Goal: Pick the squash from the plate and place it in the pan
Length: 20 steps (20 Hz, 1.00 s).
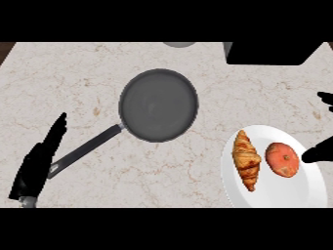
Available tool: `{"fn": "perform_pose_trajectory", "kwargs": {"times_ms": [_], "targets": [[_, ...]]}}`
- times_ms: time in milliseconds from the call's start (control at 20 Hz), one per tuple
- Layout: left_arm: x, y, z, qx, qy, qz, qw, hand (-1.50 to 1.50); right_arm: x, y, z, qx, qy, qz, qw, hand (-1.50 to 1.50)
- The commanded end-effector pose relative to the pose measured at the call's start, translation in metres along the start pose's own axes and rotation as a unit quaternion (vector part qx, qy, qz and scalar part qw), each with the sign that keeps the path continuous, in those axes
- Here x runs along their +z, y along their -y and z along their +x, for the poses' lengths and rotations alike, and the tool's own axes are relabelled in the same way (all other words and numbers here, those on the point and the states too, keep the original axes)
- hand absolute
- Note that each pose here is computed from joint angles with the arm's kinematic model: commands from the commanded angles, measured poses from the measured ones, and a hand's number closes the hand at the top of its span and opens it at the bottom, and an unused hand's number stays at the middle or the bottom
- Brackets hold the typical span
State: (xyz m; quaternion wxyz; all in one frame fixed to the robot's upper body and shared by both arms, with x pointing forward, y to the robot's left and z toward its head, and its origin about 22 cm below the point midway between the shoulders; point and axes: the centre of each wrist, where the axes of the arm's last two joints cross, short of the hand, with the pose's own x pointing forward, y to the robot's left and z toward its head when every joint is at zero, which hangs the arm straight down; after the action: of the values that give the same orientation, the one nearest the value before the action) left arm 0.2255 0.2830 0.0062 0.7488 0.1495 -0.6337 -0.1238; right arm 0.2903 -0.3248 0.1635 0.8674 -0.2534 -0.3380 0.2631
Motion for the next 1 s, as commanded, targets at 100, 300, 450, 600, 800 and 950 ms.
{"fn": "perform_pose_trajectory", "kwargs": {"times_ms": [100,300,450,600,800,950], "targets": [[-0.011,-0.009,-0.013,0.001,-0.001,0.004,1.0,0.0,-0.006,-0.01,0.029,0.069,-0.078,0.046,0.993,-1.5],[-0.006,-0.004,-0.01,-0.004,-0.008,0.007,0.9999,0.0,-0.018,-0.017,0.031,0.068,-0.087,0.054,0.992,-1.5],[-0.012,0.001,0.006,-0.002,0.005,0.004,1.0,0.0,-0.024,-0.041,0.028,0.067,-0.082,0.079,0.991,-1.5],[0.0,-0.005,-0.003,-0.005,0.005,0.009,0.9999,0.0,-0.032,-0.033,0.023,0.097,-0.109,0.07,0.987,-1.5],[-0.007,0.0,0.001,0.005,-0.007,-0.005,1.0,0.0,-0.033,-0.049,0.038,0.099,-0.127,0.078,0.984,-1.5],[-0.001,-0.002,-0.002,0.01,-0.01,0.005,0.9999,0.0,-0.036,-0.045,0.036,0.099,-0.137,0.078,0.983,-1.5]]}}
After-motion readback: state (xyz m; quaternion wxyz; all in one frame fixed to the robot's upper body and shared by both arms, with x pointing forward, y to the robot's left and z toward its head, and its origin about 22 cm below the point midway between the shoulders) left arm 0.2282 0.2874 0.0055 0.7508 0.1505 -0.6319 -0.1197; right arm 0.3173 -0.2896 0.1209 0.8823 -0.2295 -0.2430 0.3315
